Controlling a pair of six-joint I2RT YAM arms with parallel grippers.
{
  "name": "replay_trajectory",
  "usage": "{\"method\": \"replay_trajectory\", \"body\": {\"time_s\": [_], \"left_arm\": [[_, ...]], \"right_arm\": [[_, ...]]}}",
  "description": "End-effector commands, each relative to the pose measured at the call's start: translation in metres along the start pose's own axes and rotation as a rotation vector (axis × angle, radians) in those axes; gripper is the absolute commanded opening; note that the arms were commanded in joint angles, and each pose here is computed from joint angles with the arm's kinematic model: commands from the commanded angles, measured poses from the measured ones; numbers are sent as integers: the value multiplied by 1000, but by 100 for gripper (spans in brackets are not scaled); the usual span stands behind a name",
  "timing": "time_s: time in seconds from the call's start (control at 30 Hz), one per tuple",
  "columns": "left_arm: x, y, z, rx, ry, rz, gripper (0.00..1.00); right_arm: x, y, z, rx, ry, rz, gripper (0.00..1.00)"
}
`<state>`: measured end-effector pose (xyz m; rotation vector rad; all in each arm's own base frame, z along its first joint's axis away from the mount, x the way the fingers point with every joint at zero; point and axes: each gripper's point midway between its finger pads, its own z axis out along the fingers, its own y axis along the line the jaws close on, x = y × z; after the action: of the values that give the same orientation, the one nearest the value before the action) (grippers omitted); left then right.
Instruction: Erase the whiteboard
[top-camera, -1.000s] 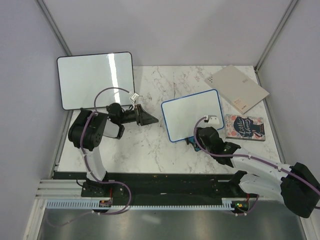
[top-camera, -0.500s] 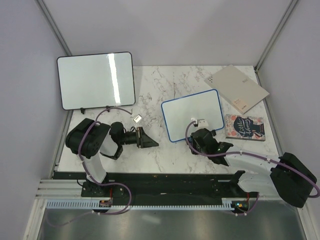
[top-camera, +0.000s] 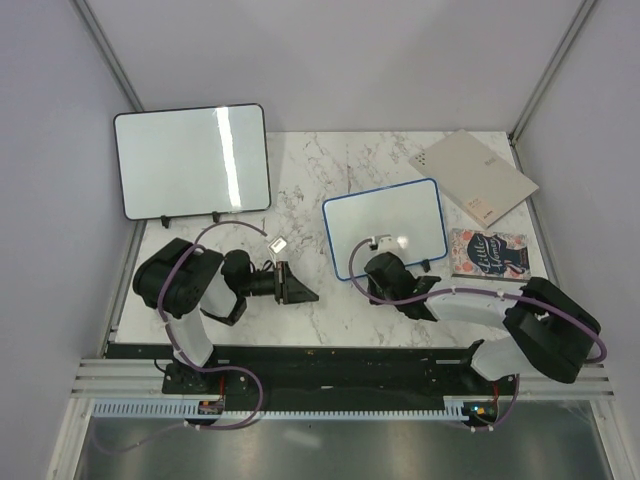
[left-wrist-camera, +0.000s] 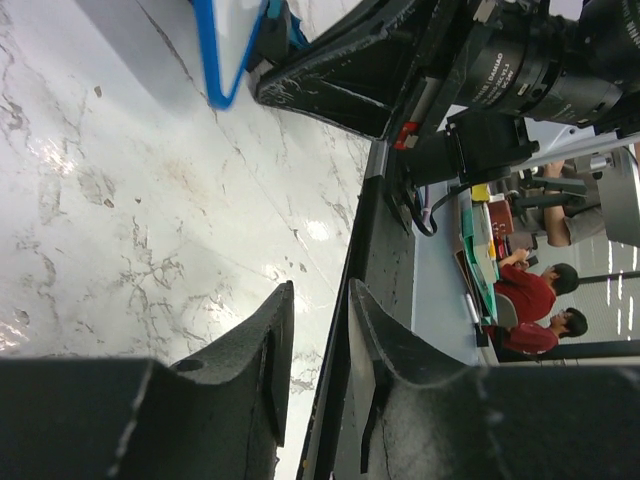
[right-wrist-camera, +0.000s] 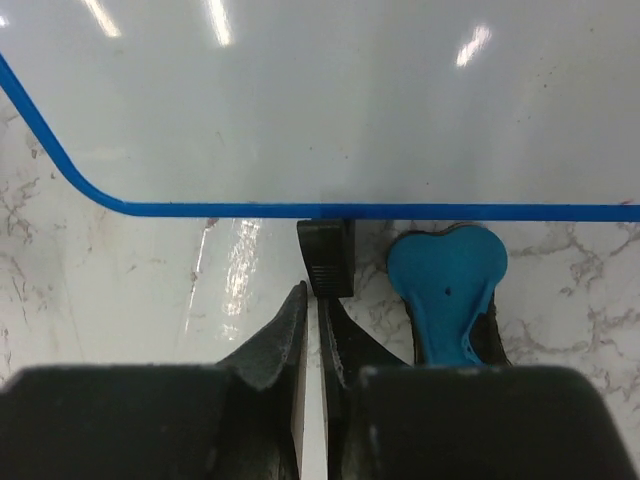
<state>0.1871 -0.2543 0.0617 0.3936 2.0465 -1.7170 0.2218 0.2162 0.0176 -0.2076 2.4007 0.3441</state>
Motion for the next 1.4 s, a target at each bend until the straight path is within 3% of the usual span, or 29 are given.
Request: {"method": "replay_trajectory", "body": {"time_s": [0.0, 0.33, 0.43, 0.67, 0.7, 0.8, 0.97, 1.17, 1.37], "left_arm": [[-33, -38, 1, 139, -126, 357, 34], [-30, -40, 0, 140, -121, 352, 34], [-30, -40, 0, 143, -120, 353, 34], [-39, -42, 8, 145, -139, 353, 35], [-42, -42, 11, 143, -144, 351, 35], [-53, -39, 23, 138, -149, 353, 35], [-67, -14, 47, 13, -153, 343, 34], [-89, 10, 62, -156, -200, 295, 32], [-98, 24, 75, -338, -186, 352, 30]], "right_arm": [[-18, 5, 18, 51, -32, -25, 13], [-40, 26, 61, 85, -10, -149, 9], [-47, 42, 60, 22, -5, -148, 8], [-68, 31, 1, 0, -130, -40, 21], [-73, 23, -7, 33, -160, -26, 28], [-88, -6, -37, 138, -249, 26, 32], [-88, -49, -62, 305, -298, 76, 30], [-72, -75, -55, 442, -239, 91, 29], [-63, -91, -50, 517, -185, 97, 31]]}}
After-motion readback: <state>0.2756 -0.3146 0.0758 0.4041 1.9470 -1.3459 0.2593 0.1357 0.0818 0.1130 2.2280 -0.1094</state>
